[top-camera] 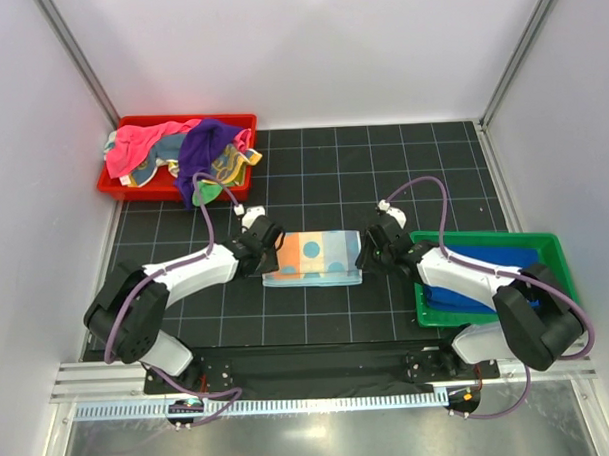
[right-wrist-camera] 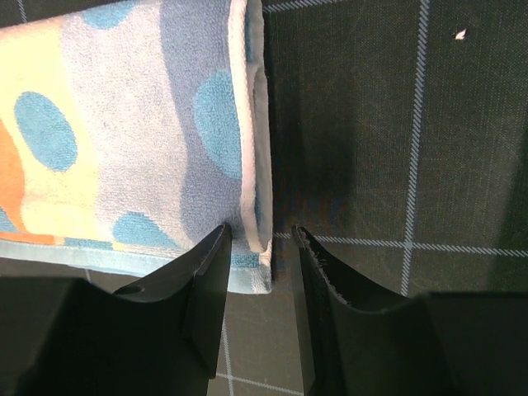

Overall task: Fold and stack the towels
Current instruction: Fold the towel

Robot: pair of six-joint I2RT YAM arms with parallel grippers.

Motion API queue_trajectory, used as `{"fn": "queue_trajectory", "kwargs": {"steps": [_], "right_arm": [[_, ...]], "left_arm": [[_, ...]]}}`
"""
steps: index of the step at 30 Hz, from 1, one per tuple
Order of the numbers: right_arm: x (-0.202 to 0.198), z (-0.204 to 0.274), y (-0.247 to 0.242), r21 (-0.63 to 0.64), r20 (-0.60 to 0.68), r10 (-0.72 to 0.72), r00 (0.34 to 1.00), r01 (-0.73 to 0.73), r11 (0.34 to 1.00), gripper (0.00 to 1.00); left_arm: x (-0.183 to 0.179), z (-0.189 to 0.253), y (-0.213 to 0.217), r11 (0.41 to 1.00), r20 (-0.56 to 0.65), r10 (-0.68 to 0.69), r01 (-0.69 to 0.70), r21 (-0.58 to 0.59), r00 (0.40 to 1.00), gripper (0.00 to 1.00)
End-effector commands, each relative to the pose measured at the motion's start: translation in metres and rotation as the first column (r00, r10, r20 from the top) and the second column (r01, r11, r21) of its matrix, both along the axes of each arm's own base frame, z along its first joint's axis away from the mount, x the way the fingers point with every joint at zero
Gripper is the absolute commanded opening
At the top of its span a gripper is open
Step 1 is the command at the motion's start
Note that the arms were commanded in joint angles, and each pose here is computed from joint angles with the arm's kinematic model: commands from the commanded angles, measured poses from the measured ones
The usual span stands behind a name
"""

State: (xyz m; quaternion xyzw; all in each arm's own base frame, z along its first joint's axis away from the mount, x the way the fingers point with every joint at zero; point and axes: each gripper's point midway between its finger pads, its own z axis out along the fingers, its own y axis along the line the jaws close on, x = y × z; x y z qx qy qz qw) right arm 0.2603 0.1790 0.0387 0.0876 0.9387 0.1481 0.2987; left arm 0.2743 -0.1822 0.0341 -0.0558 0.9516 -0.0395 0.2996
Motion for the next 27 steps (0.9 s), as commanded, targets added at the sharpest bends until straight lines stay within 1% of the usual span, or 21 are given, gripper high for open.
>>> {"fn": "queue_trajectory", "kwargs": {"steps": [1,6,7,8,13,15,16,21,26,27], "right_arm": [[0.011,0.01,0.009,0.038,0.049,-0.01,0.999,0.008,0.999,0.42],[0.011,0.011,0.009,0.041,0.051,-0.014,0.999,0.012,0.999,0.34],[0.011,0.011,0.009,0.041,0.048,-0.016,0.999,0.014,0.999,0.31],[0.011,0.011,0.009,0.041,0.048,-0.016,0.999,0.014,0.999,0.27],[0.012,0.012,0.009,0.041,0.052,-0.016,0.999,0.014,0.999,0.22],[0.012,0.014,0.009,0.043,0.054,-0.016,0.998,0.014,0.999,0.18],[0.012,0.014,0.009,0.044,0.057,-0.016,0.998,0.014,0.999,0.17],[0.012,0.019,0.008,0.047,0.062,-0.017,0.998,0.014,0.999,0.11],[0.014,0.03,0.008,0.054,0.084,-0.019,0.996,0.015,0.998,0.1],[0.012,0.031,0.008,0.052,0.082,-0.016,0.996,0.012,0.999,0.09]], "left_arm": [[0.006,0.006,-0.002,1.0,0.019,0.016,-0.016,-0.001,1.0,0.43],[0.008,0.008,-0.005,1.0,0.025,0.019,-0.018,-0.013,1.0,0.41],[0.008,0.008,-0.005,1.0,0.025,0.018,-0.017,-0.012,1.0,0.41],[0.009,0.008,-0.005,1.0,0.024,0.02,-0.019,-0.014,1.0,0.4],[0.009,0.007,-0.007,1.0,0.022,0.018,-0.018,-0.015,1.0,0.36],[0.01,0.008,-0.007,1.0,0.024,0.019,-0.018,-0.016,1.0,0.32],[0.01,0.008,-0.007,1.0,0.025,0.017,-0.017,-0.017,1.0,0.32],[0.012,0.014,-0.007,1.0,0.036,0.016,-0.015,-0.018,0.999,0.21],[0.014,0.021,-0.007,1.0,0.047,0.011,-0.01,-0.012,0.999,0.1],[0.014,0.023,-0.007,1.0,0.048,0.012,-0.011,-0.011,0.999,0.09]]}}
